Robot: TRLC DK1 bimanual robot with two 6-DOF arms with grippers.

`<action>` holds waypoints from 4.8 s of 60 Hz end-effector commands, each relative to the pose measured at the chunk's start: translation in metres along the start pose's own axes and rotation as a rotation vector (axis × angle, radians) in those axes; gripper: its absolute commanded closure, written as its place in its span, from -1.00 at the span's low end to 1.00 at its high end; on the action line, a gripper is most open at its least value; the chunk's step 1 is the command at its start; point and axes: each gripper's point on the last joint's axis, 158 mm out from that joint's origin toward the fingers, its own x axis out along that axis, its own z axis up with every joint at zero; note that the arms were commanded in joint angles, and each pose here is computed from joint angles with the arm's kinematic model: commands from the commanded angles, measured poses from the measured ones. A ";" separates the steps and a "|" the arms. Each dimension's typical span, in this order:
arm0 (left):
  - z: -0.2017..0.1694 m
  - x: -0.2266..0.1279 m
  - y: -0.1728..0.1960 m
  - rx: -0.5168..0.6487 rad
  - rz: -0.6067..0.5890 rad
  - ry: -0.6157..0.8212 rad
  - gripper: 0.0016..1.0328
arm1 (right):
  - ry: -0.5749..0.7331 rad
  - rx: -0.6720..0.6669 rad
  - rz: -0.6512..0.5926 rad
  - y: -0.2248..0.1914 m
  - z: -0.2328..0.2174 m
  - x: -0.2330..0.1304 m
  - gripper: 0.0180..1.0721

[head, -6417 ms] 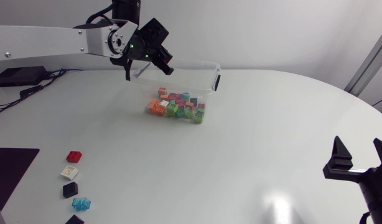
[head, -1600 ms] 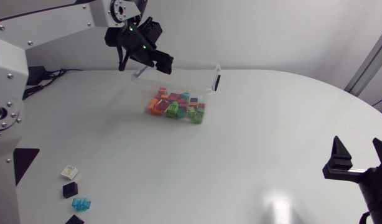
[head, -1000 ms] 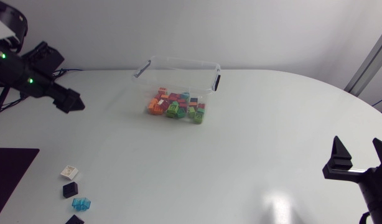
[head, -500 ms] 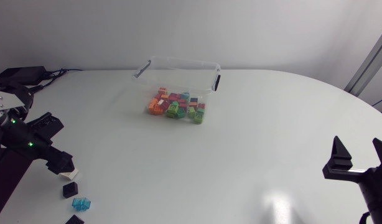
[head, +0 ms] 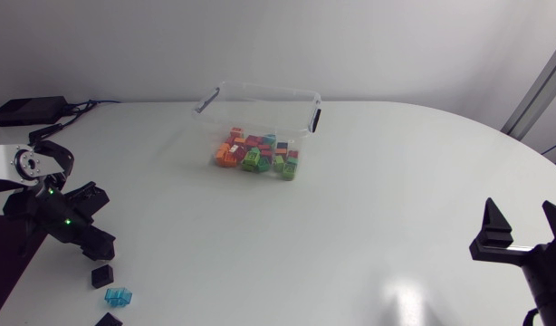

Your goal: Place the duplo bricks in the container

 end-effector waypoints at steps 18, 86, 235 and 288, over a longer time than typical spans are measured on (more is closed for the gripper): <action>0.007 -0.011 0.001 0.023 0.017 -0.014 0.88 | 0.020 -0.005 0.002 0.001 -0.009 0.001 -0.92; 0.302 -0.174 -0.118 0.350 -0.057 -0.744 0.88 | 0.020 -0.005 0.002 0.001 -0.009 0.001 -0.92; -0.062 -0.027 -0.103 1.105 -0.029 -0.052 -0.87 | 0.020 -0.005 0.002 0.001 -0.009 0.001 -0.92; -0.015 -0.036 -0.105 1.108 -0.017 -0.080 0.95 | 0.020 -0.003 0.002 0.001 -0.009 0.001 -0.92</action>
